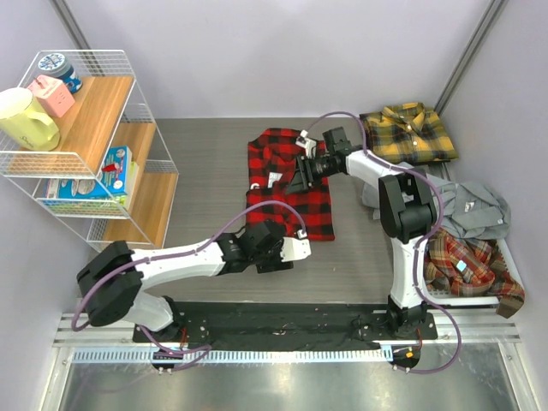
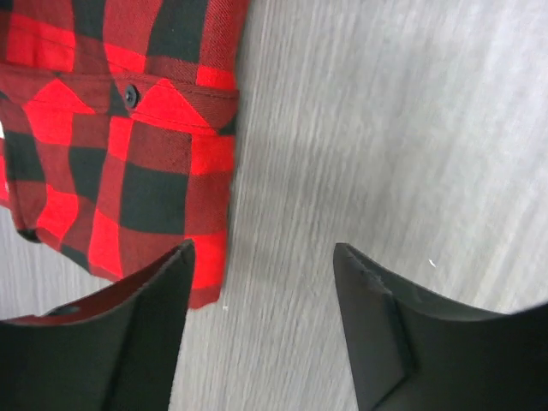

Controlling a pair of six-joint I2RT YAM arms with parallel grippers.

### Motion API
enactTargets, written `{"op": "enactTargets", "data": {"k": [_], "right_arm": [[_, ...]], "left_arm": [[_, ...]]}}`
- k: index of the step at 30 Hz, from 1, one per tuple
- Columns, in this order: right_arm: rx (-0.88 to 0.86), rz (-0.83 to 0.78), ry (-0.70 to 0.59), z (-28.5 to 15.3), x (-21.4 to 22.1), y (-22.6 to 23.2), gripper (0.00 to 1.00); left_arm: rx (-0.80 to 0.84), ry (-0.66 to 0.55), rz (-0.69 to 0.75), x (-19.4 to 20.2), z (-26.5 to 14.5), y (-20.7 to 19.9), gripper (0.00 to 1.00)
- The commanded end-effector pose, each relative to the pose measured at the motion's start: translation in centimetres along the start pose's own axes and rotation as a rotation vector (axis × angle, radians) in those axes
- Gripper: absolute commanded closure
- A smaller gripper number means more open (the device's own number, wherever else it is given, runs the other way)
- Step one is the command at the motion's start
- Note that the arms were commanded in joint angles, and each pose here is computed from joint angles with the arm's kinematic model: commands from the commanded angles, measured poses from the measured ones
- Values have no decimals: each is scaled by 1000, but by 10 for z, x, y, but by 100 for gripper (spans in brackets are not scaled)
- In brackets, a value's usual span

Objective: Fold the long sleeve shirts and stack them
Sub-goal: Fold the shirt

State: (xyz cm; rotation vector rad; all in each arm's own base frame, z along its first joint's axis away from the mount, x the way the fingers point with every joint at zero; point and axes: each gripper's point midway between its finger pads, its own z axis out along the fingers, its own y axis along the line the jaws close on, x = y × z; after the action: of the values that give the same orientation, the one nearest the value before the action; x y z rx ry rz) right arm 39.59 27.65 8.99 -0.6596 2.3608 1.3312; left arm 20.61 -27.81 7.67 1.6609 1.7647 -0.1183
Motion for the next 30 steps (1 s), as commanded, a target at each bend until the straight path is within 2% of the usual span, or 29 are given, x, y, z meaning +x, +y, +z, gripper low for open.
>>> {"op": "enactTargets", "data": {"k": [1, 6, 11, 13, 15, 16, 18, 19, 21, 22, 24, 25, 26, 28, 30], "right_arm": [[-64, -20, 54, 12, 18, 27, 52], [-78, -1, 85, 19, 38, 31, 56], [-58, 35, 126, 32, 58, 9, 57], [-45, 47, 139, 36, 63, 0, 57], [-38, 65, 158, 43, 72, -11, 58], [-35, 70, 161, 44, 74, -14, 59], [-35, 80, 171, 47, 78, -17, 59], [-35, 80, 172, 47, 79, -17, 60], [-33, 81, 172, 47, 79, -17, 60], [-33, 81, 172, 46, 79, -17, 60], [-38, 72, 164, 45, 75, -13, 59], [-39, 57, 152, 41, 69, -9, 58], [-42, 45, 144, 39, 65, -4, 57], [-42, 4, 110, 30, 44, 8, 52], [-42, -33, 74, 21, 22, 18, 47]], "left_arm": [[-139, -69, 37, -17, 22, 25, 30], [-210, -127, 75, -26, 45, 35, 29], [-221, -105, 153, -13, 71, 29, 30], [-219, -83, 175, -4, 85, 25, 34], [-213, -45, 204, 7, 94, 21, 41], [-210, -39, 214, 9, 96, 20, 52], [-205, -24, 225, 14, 96, 19, 62], [-198, -17, 224, 15, 94, 18, 71], [-194, -5, 218, 14, 92, 20, 82], [-179, 11, 216, 15, 89, 18, 91], [-144, 13, 195, 11, 84, 15, 100], [-133, 2, 178, 5, 77, 17, 100], [-80, 50, 175, 16, 72, 8, 100], [-19, 35, 123, 3, 62, 2, 100], [62, 88, 93, 9, 45, -9, 100]]}}
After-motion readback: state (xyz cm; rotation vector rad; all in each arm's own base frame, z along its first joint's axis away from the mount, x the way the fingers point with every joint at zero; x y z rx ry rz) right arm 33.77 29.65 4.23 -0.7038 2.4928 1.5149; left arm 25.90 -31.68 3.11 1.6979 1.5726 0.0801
